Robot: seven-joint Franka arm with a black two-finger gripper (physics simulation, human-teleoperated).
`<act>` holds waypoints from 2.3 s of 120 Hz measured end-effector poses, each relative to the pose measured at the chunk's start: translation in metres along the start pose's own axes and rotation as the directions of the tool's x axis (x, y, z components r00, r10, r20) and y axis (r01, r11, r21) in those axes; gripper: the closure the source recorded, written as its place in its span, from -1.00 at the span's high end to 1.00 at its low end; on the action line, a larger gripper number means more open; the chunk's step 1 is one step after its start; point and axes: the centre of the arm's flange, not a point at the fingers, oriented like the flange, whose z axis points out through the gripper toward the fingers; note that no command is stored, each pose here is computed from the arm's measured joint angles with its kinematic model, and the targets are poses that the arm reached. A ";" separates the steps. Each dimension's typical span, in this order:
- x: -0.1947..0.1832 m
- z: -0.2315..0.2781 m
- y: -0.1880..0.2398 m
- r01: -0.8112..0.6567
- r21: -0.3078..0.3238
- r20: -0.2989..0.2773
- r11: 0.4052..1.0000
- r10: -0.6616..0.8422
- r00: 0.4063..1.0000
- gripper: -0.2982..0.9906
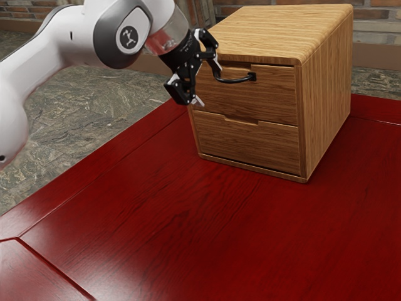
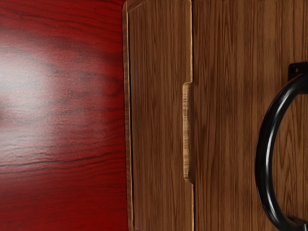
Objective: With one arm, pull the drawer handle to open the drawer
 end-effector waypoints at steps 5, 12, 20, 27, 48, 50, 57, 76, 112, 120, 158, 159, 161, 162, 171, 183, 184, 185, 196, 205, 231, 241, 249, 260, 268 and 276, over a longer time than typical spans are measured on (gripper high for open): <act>0.000 0.000 0.000 0.002 -0.001 0.000 1.000 -0.002 1.000 0.54; 0.002 0.003 0.000 0.005 0.003 0.000 1.000 -0.005 1.000 0.54; 0.005 0.009 0.001 0.012 0.010 -0.002 1.000 -0.012 1.000 0.54; 0.006 0.012 0.004 0.013 0.008 -0.002 1.000 -0.013 1.000 0.54; 0.009 0.020 0.010 0.020 0.008 0.002 1.000 -0.020 1.000 0.54; 0.010 0.022 0.011 0.022 0.010 0.005 1.000 -0.022 1.000 0.54; 0.017 0.030 0.014 0.032 0.015 0.017 0.999 -0.032 0.999 0.54; 0.021 0.036 0.017 0.038 0.015 0.026 0.999 -0.039 0.999 0.54; 0.017 0.029 0.026 0.034 -0.019 0.036 0.999 -0.034 0.999 0.54; 0.018 0.038 0.027 0.037 -0.008 0.036 0.999 -0.036 0.999 0.54; 0.029 0.054 0.032 0.052 -0.002 0.034 0.999 -0.052 0.998 0.54; 0.029 0.055 0.032 0.052 -0.001 0.034 0.999 -0.052 0.998 0.54; 0.029 0.056 0.032 0.052 0.000 0.035 0.999 -0.052 0.998 0.54; 0.029 0.057 0.032 0.052 0.000 0.035 0.999 -0.052 0.998 0.54; 0.028 0.058 0.033 0.051 -0.003 0.037 0.999 -0.051 0.998 0.54; 0.027 0.058 0.034 0.050 -0.005 0.039 0.999 -0.050 0.998 0.54; 0.027 0.058 0.034 0.050 -0.006 0.039 0.999 -0.050 0.998 0.54; 0.027 0.058 0.034 0.050 -0.006 0.039 0.999 -0.050 0.998 0.54; 0.028 0.058 0.034 0.052 -0.008 0.037 0.999 -0.052 0.998 0.54; 0.029 0.060 0.033 0.053 -0.005 0.036 0.999 -0.053 0.998 0.54; 0.027 0.066 0.031 0.051 0.005 0.036 0.999 -0.051 0.998 0.54; 0.027 0.068 0.031 0.053 0.008 0.036 0.999 -0.053 0.998 0.54; 0.028 0.070 0.030 0.054 0.013 0.035 0.998 -0.054 0.998 0.54; 0.025 0.071 0.030 0.051 0.015 0.038 0.999 -0.051 0.998 0.54; 0.023 0.071 0.030 0.048 0.016 0.039 0.999 -0.049 0.998 0.51; 0.022 0.070 0.029 0.048 0.017 0.039 0.999 -0.049 0.998 0.45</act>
